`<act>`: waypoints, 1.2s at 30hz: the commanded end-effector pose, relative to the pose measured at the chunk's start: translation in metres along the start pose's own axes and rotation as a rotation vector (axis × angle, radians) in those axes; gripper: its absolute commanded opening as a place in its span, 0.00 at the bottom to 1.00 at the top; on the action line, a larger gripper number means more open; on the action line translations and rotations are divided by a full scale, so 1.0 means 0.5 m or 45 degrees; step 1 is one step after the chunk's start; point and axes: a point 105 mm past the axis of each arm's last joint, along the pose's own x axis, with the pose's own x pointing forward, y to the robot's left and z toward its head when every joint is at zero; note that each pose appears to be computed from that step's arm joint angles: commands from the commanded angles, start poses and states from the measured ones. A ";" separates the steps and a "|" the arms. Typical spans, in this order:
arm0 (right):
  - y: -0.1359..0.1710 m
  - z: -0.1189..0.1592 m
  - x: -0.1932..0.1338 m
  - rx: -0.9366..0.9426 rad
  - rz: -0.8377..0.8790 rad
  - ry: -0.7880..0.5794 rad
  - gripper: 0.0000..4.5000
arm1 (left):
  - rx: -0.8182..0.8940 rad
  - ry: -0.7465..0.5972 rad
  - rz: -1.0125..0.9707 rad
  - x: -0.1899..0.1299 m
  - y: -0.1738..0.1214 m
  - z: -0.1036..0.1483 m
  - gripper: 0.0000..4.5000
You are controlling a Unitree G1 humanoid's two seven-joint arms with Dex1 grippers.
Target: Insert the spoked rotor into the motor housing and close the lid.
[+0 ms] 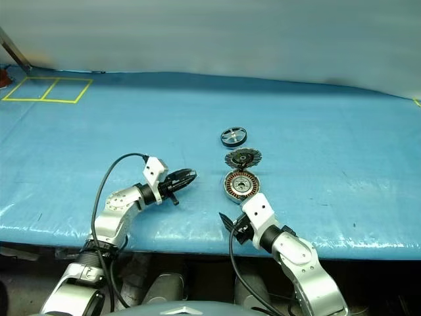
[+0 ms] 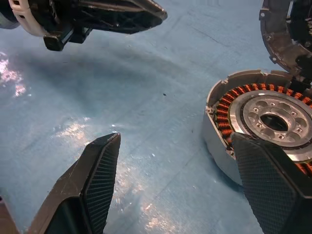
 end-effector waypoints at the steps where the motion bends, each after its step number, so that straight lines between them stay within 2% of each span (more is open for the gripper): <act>1: -0.004 0.017 -0.010 -0.011 0.001 -0.038 0.84 | 0.071 -0.077 -0.166 0.016 -0.043 0.052 0.15; 6: -0.020 0.019 -0.016 -0.052 -0.053 -0.041 0.84 | 0.212 -0.013 -0.329 0.059 -0.095 0.041 0.15; 13: -0.053 0.013 -0.046 -0.048 -0.205 -0.047 0.84 | 0.289 0.039 -0.364 0.123 -0.106 0.022 0.15; 23: -0.057 -0.017 -0.109 0.026 -0.360 0.012 0.84 | 0.265 0.054 -0.485 0.157 -0.128 0.011 0.15; 30: -0.056 -0.024 -0.101 0.030 -0.396 0.016 0.84 | 0.260 0.118 -0.391 0.181 -0.104 0.006 0.15; 36: -0.073 -0.028 -0.108 0.005 -0.444 0.044 0.84 | 0.179 0.144 -0.445 0.189 -0.117 0.011 0.15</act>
